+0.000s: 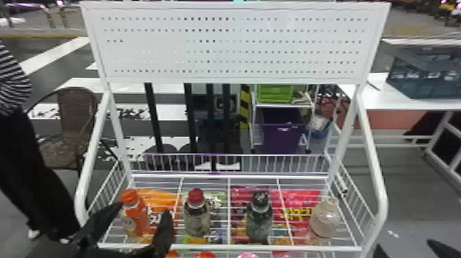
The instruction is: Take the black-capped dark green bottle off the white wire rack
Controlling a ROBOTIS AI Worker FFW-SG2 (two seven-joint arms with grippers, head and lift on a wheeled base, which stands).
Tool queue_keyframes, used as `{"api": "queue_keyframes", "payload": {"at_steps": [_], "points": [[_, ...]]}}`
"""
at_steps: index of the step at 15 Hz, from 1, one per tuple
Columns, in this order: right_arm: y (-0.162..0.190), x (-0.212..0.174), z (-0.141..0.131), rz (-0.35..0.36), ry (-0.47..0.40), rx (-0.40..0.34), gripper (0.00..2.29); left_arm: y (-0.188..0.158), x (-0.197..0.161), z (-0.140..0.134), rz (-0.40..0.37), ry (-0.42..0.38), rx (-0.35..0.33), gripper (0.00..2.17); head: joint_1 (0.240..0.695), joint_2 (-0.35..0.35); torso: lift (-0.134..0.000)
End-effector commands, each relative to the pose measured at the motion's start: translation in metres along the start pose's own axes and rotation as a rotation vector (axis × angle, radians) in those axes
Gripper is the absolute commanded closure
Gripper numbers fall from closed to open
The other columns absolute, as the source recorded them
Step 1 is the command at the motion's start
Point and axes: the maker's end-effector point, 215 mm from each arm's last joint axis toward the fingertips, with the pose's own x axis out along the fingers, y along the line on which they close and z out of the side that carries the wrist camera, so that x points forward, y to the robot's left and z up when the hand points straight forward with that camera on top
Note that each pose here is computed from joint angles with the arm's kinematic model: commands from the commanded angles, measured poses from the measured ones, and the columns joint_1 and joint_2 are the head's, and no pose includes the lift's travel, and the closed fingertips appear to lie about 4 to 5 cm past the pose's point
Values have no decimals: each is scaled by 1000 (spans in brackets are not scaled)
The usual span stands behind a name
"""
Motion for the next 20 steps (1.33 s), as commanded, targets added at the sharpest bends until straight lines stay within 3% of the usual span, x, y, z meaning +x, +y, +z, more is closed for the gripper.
{"api": "queue_keyframes", "payload": {"at_steps": [1,8,11,14,17,20], "points": [[0,0,-1,-1,2,1,124,0,0,-1,0,2,0,144,499,0,0],[-2,1,-6,-4,8,2,124,0,0,0,1,-1,-2,144,499,0,0],[4,17,-44,4,36,27,127,-1,0,4,0,-10,-4,144,499,0,0],[60,41,-73,95,-1,28,127,-2,2,5,-2,-11,-5,144,499,0,0],[125,65,-110,196,50,49,130,-3,3,4,-3,-5,-4,144,499,0,0],[174,88,-128,263,103,56,130,-2,5,1,-2,0,-3,144,499,0,0]]}}
